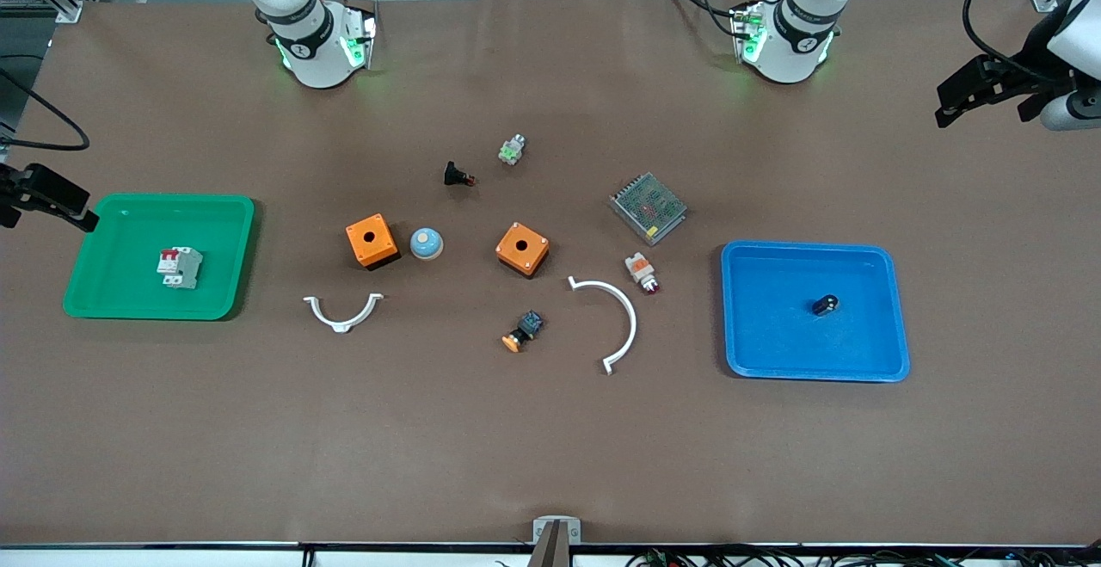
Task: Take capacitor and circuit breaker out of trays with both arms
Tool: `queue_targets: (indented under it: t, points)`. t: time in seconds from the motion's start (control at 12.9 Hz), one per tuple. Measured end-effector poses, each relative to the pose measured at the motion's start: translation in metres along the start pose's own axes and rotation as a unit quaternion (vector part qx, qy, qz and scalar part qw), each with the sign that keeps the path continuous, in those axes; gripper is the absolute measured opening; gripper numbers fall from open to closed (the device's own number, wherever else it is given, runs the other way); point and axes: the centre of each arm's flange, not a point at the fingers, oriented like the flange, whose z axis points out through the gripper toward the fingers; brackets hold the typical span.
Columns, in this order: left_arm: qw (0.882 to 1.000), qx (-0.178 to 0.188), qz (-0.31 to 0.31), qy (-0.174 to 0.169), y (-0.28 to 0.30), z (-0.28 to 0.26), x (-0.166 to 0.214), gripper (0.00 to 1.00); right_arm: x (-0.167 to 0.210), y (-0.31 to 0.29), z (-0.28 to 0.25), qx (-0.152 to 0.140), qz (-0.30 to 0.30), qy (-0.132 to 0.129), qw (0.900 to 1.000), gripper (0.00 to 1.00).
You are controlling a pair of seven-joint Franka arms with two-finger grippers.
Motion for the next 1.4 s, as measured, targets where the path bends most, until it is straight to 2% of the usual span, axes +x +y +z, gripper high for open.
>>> queue_targets:
  t: [0.31,0.54,0.7,0.93,1.09,1.4]
  points:
    - [1.000,0.000,0.000,-0.002,0.000,0.001,0.001,1.00,0.000,0.000,0.000,0.000,0.000,0.000,1.000,1.00]
    - [1.000,0.001,-0.003,-0.021,-0.004,0.022,0.019,1.00,0.000,0.000,0.000,-0.001,0.000,-0.002,1.000,1.00]
    - [0.999,-0.003,-0.004,-0.039,-0.006,0.052,0.048,1.00,-0.007,0.006,0.007,-0.009,0.003,-0.033,0.999,1.00]
    - [0.999,-0.010,-0.003,-0.035,-0.003,0.113,0.086,1.00,-0.009,0.044,0.044,-0.021,0.033,-0.085,0.996,1.00]
    - [0.999,-0.012,-0.001,-0.030,0.001,0.164,0.096,1.00,-0.003,0.082,0.084,-0.029,0.039,-0.115,0.992,1.00]
    - [1.000,-0.015,0.002,-0.015,0.006,0.261,0.086,1.00,0.009,0.150,0.173,-0.025,0.040,-0.137,0.989,1.00]
